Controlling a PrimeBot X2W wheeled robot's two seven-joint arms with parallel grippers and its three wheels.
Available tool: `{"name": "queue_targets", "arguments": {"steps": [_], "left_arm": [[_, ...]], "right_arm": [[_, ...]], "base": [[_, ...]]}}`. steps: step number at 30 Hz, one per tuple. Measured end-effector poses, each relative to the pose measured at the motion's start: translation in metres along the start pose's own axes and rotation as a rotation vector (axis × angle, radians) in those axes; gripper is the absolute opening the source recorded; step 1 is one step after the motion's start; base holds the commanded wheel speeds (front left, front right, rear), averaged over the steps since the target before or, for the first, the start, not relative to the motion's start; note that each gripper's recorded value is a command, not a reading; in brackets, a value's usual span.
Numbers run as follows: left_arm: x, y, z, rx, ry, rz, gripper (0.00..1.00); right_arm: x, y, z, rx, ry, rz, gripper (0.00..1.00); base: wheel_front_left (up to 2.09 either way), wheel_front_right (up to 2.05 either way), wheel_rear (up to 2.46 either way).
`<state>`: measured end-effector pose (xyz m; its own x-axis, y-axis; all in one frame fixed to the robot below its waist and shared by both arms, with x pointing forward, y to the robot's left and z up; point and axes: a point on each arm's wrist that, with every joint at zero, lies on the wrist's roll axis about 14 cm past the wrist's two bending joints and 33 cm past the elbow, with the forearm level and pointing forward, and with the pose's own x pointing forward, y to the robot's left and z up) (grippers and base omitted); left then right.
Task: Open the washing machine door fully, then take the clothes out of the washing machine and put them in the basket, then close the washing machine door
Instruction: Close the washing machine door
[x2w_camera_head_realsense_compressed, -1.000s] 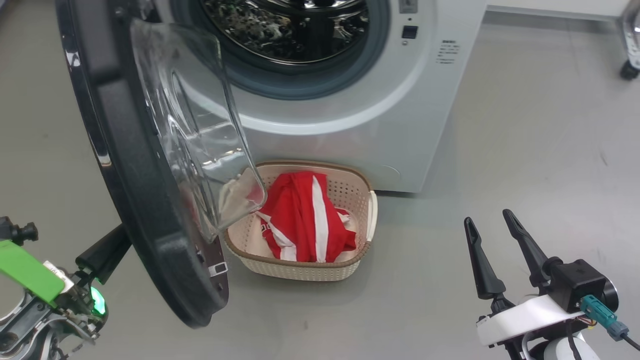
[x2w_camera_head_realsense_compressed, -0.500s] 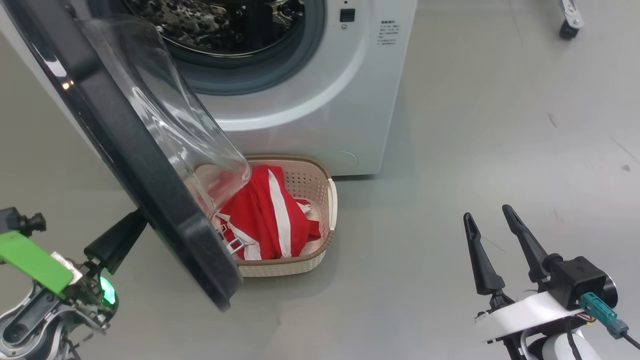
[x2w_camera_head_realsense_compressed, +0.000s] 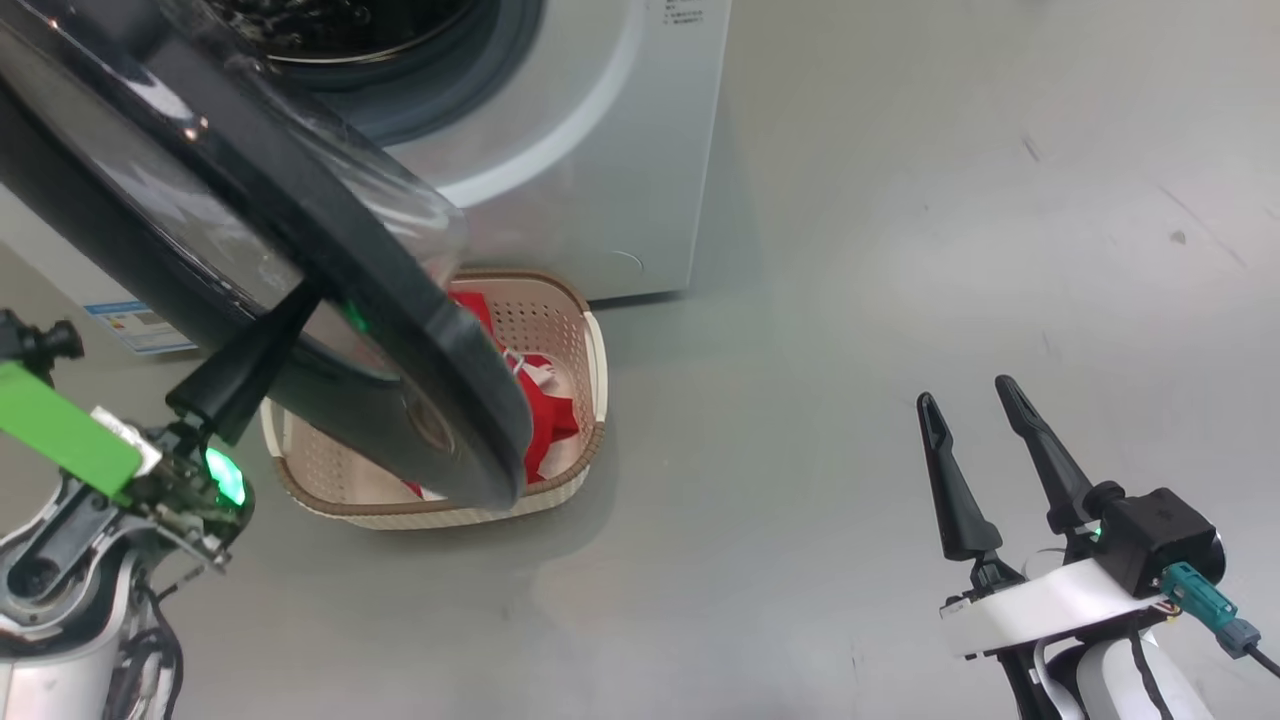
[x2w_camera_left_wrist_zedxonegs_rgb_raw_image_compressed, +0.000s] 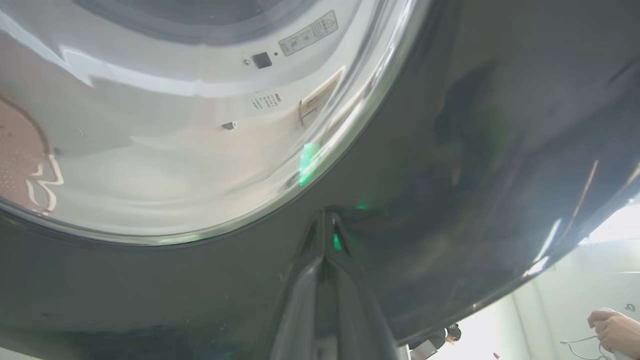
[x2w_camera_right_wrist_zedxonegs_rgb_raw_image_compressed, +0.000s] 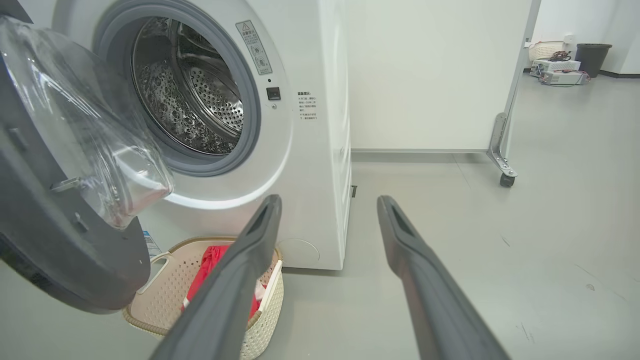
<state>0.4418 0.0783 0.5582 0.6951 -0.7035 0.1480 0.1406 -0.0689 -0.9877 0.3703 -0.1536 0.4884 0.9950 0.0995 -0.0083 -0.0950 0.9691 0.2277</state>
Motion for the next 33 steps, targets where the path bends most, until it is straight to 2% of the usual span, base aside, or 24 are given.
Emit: {"name": "queue_targets", "arguments": {"steps": [17, 33], "left_arm": [[0.086, 0.005, 0.017, -0.065, 0.032, -0.091, 0.0], [0.151, 0.04, 0.048, -0.108, -0.031, -0.076, 0.0]], "right_arm": [[0.012, -0.029, -0.012, 0.01, 0.017, -0.091, 1.0], [0.007, -0.064, -0.032, 0.01, 0.073, -0.209, 1.0]], "base": [[0.0, 0.0, 0.0], [0.0, 0.0, 0.0]]}}
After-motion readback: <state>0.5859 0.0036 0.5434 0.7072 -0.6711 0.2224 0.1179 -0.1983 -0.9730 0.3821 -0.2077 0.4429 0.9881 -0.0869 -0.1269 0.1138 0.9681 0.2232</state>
